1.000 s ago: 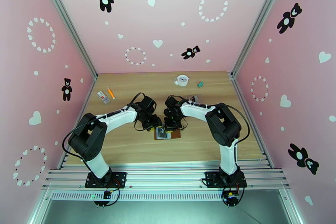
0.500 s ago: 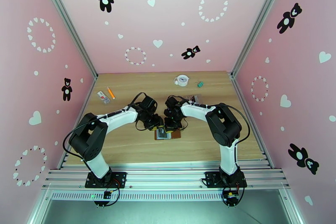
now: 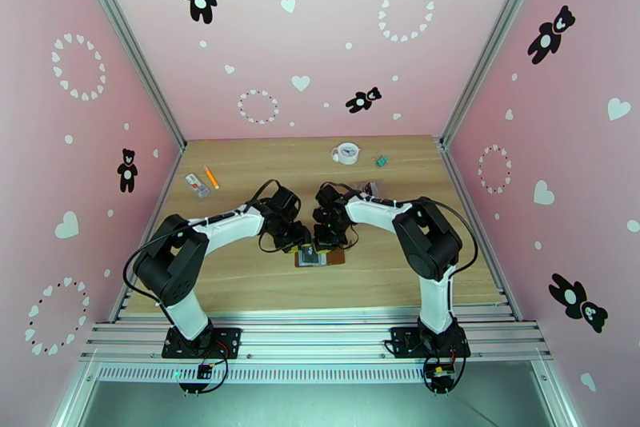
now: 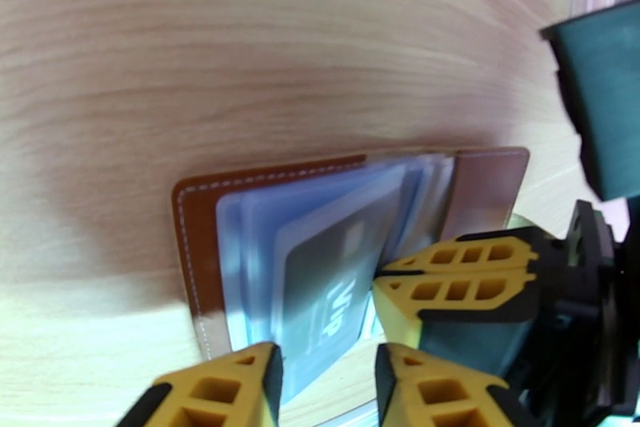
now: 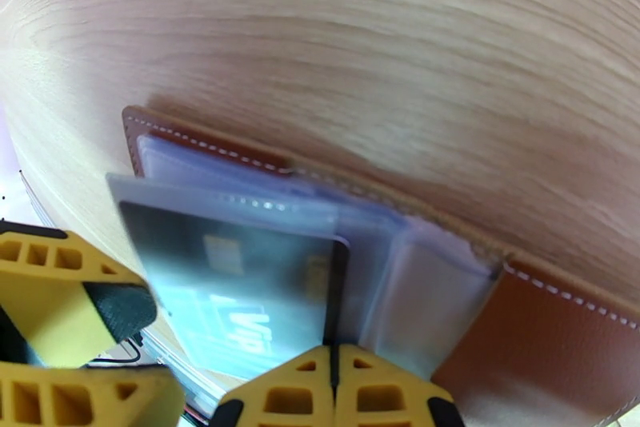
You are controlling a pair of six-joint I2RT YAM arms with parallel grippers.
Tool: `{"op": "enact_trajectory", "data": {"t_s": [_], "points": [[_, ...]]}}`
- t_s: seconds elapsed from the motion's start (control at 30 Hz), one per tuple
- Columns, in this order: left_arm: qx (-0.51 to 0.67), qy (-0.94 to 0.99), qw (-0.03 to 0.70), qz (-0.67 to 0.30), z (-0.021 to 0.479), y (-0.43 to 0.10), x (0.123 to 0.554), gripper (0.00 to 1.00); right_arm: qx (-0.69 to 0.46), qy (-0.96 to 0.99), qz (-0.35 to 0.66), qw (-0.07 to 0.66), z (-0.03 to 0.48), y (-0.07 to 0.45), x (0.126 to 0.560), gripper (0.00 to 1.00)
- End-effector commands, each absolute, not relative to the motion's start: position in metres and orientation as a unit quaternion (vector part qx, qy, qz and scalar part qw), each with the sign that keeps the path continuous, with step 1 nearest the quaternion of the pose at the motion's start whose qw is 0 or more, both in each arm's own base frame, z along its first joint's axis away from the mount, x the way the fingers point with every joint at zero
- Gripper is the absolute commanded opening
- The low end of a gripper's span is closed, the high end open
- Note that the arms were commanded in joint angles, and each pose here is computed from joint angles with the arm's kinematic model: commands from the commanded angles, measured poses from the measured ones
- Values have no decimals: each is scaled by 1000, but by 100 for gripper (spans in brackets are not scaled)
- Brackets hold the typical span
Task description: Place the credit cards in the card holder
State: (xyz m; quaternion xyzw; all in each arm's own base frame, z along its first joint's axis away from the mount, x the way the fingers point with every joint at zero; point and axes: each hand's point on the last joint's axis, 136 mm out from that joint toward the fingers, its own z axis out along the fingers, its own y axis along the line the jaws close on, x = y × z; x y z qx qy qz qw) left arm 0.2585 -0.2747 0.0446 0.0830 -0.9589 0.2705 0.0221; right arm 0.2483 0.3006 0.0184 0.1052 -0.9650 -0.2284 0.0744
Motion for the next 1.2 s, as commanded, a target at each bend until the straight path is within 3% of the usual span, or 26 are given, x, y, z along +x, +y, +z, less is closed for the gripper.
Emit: {"op": "enact_trajectory", "data": {"t_s": [0.0,0.37,1.17], "points": [[79,-962,32,259,33,-274,252,36,99,-968,-218,78,18,293,244,0],[76,-971,3,226,42,-261,256,37,100,-968,-217,81,16,293,243,0],[57,-961,10,271,48,-286,257,31,99,-968,-215,82,14,291,241,0]]}}
